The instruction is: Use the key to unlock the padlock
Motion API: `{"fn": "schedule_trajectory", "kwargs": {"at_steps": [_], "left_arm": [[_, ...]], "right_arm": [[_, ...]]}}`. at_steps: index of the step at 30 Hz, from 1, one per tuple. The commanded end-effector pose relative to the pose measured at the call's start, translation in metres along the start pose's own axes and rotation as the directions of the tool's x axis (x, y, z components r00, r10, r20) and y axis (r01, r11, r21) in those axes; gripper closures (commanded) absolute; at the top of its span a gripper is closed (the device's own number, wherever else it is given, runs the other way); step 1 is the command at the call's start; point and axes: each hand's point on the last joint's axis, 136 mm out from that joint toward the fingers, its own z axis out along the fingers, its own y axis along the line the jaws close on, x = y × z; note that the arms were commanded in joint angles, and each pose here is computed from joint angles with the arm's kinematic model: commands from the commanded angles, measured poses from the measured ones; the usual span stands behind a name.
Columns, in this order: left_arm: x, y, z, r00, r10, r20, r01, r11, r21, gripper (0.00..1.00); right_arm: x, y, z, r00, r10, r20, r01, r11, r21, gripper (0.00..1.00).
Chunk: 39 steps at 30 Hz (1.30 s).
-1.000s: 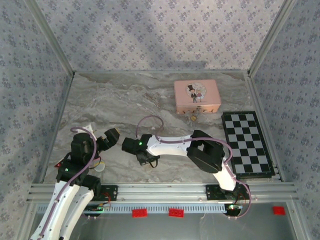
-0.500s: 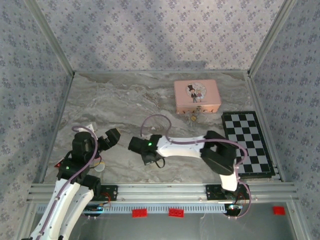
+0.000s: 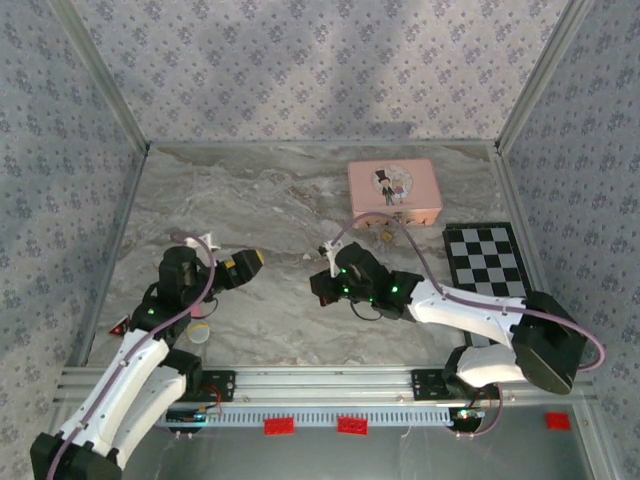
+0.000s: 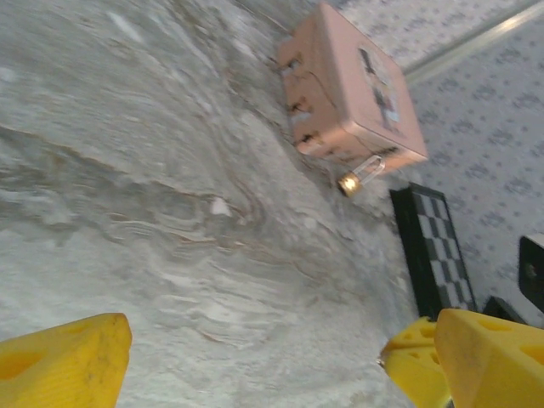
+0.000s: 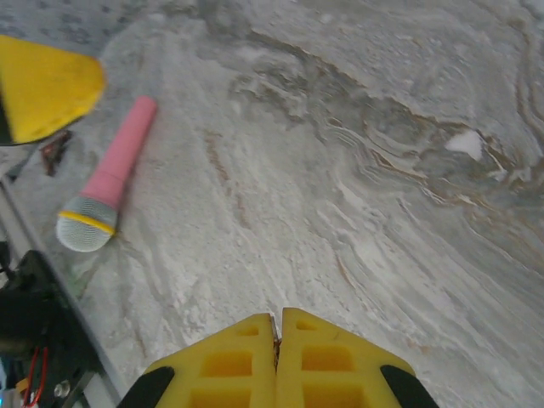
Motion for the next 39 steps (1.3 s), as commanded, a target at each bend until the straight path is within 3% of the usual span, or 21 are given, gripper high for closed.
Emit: {"fn": "schedule_trajectory", "kwargs": {"at_steps": [1, 6, 20, 28, 39], "left_arm": [[-0.007, -0.046, 0.001, 0.996, 0.089, -0.003, -0.088, 0.982, 0.165, 0.11], [0.004, -0.072, 0.008, 0.983, 0.178, -0.047, -0.162, 0.958, 0.238, 0.17], [0.035, -0.114, 0.018, 0.932, 0.339, -0.13, -0.269, 0.886, 0.378, 0.32], [0.044, -0.119, 0.019, 0.91, 0.385, -0.151, -0.3, 0.865, 0.402, 0.4], [0.041, -0.111, 0.017, 0.906, 0.402, -0.133, -0.334, 0.872, 0.359, 0.38]], "right_arm": [[-0.03, 0.027, -0.016, 0.986, -0.06, 0.158, 0.09, 0.978, -0.187, 1.0], [-0.034, 0.033, -0.032, 0.968, -0.098, 0.232, 0.166, 0.94, -0.298, 1.0], [-0.018, 0.051, -0.039, 0.913, -0.317, 0.258, 0.401, 0.817, -0.415, 1.0], [-0.014, 0.05, -0.038, 0.856, -0.42, 0.301, 0.513, 0.766, -0.387, 1.0], [-0.009, 0.036, -0.031, 0.85, -0.453, 0.269, 0.524, 0.783, -0.335, 1.0]]}}
